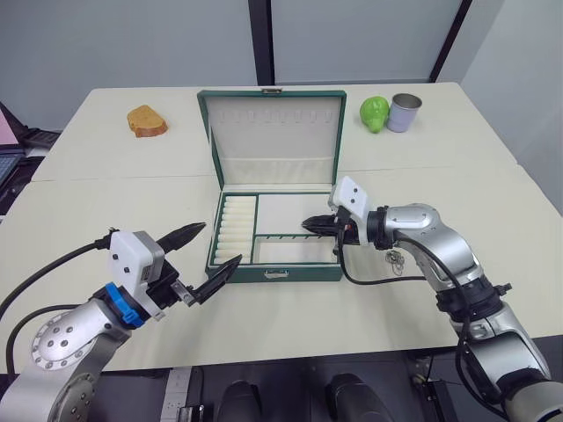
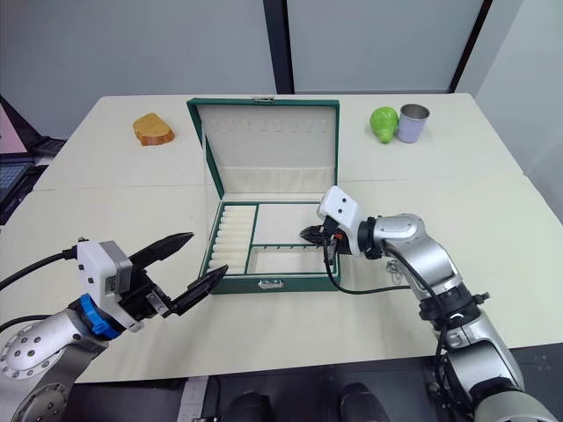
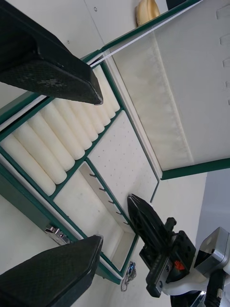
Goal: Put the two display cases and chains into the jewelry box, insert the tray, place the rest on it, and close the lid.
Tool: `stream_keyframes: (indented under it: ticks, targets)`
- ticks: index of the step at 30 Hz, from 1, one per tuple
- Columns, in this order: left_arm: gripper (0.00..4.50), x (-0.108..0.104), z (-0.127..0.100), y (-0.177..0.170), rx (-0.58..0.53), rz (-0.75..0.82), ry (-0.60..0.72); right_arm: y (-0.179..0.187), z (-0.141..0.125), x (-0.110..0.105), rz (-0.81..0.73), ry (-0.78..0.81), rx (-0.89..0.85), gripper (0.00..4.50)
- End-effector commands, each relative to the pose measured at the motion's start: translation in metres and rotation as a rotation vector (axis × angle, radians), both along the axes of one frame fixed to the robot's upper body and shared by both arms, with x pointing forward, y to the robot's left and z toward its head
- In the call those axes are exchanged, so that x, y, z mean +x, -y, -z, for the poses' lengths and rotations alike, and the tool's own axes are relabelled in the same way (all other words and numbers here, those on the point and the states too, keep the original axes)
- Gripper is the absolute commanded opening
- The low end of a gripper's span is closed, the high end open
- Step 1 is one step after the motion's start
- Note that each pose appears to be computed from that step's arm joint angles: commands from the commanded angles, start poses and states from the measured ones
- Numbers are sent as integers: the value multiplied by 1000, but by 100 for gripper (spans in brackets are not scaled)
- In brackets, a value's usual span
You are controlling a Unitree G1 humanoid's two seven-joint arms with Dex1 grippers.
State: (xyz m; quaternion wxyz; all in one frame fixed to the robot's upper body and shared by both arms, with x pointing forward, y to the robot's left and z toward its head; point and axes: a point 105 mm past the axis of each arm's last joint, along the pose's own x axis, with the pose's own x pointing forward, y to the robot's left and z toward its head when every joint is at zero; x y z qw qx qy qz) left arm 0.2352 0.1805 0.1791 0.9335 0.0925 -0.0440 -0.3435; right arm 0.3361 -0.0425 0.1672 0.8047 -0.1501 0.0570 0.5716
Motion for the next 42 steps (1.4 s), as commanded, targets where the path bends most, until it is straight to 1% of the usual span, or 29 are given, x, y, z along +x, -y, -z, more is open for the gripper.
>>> stream_keyframes:
  ticks: [1,3,7,9,11,14,16,17,22,25,33,42]
  targets:
    - [450,4,-8,-4,27,18,10,19,-49,-1,-16,61,125,44]
    - [450,7,-11,-14,48,10,6,40,-55,-4,-13,58,118,77]
    - [450,13,-11,-31,87,8,-30,75,-57,-8,30,23,120,174]
    - [450,16,-9,-45,113,-3,-65,101,-55,-11,92,7,112,227]
    - [450,20,-9,-66,138,-49,-78,128,-50,-9,185,7,96,279]
    - [450,25,-13,-96,157,-120,-89,170,-39,-8,328,6,68,369]
    - [450,26,-13,-107,163,-142,-96,186,-34,-9,377,8,54,440]
    - [450,26,-13,-112,164,-150,-101,193,-31,-9,400,7,51,446]
    - [450,30,-7,-140,167,-203,-129,232,-17,-10,548,21,14,446]
    - [450,34,-7,-151,156,-229,-127,245,-3,-13,586,6,-17,446]
    - [450,37,-3,-155,149,-236,-129,246,5,-15,593,-4,-16,446]
    - [450,36,-2,-158,139,-242,-129,244,5,-13,583,-3,-20,446]
